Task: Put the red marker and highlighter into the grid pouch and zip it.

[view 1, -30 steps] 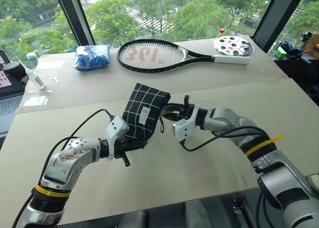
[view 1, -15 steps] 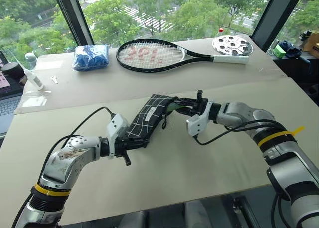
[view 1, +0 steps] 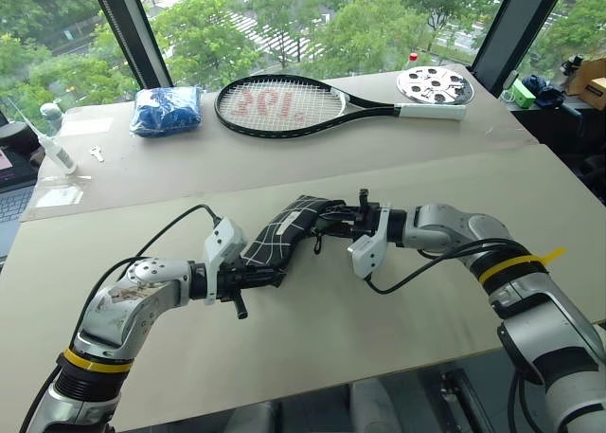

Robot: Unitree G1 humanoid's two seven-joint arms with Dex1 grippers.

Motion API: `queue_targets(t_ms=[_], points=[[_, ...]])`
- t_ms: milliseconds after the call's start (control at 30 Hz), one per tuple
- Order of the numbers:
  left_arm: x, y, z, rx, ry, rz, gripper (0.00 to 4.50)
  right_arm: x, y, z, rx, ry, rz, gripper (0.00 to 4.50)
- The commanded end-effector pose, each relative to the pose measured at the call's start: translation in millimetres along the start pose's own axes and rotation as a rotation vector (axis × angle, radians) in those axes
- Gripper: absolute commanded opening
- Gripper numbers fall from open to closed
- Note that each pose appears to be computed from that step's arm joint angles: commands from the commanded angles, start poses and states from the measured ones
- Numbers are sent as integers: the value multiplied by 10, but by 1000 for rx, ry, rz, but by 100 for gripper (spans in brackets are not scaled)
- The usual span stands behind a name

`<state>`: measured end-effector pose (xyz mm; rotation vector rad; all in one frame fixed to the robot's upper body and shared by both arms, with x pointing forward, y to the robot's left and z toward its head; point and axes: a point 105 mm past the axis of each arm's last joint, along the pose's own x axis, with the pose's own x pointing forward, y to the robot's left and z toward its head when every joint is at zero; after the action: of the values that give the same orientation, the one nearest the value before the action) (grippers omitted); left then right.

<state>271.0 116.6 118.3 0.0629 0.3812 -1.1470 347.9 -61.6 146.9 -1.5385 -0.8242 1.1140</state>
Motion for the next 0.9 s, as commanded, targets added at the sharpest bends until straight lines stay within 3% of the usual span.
queue_targets(t_ms=[33,267,700,767,900], points=[[-40,-46,182,46,-57,-19,0,72,-88,144,17,-77,0,206],[-58,-38,210,31,-81,-12,0,-83,-366,-166,44,60,-64,432],[-136,81,443,-129,-262,14,0,-640,-775,-502,171,221,-215,432],[-164,148,501,-167,-303,33,0,-704,-724,-500,290,221,-212,432],[-199,212,604,-211,-360,51,0,-843,-455,-364,711,183,-115,432]])
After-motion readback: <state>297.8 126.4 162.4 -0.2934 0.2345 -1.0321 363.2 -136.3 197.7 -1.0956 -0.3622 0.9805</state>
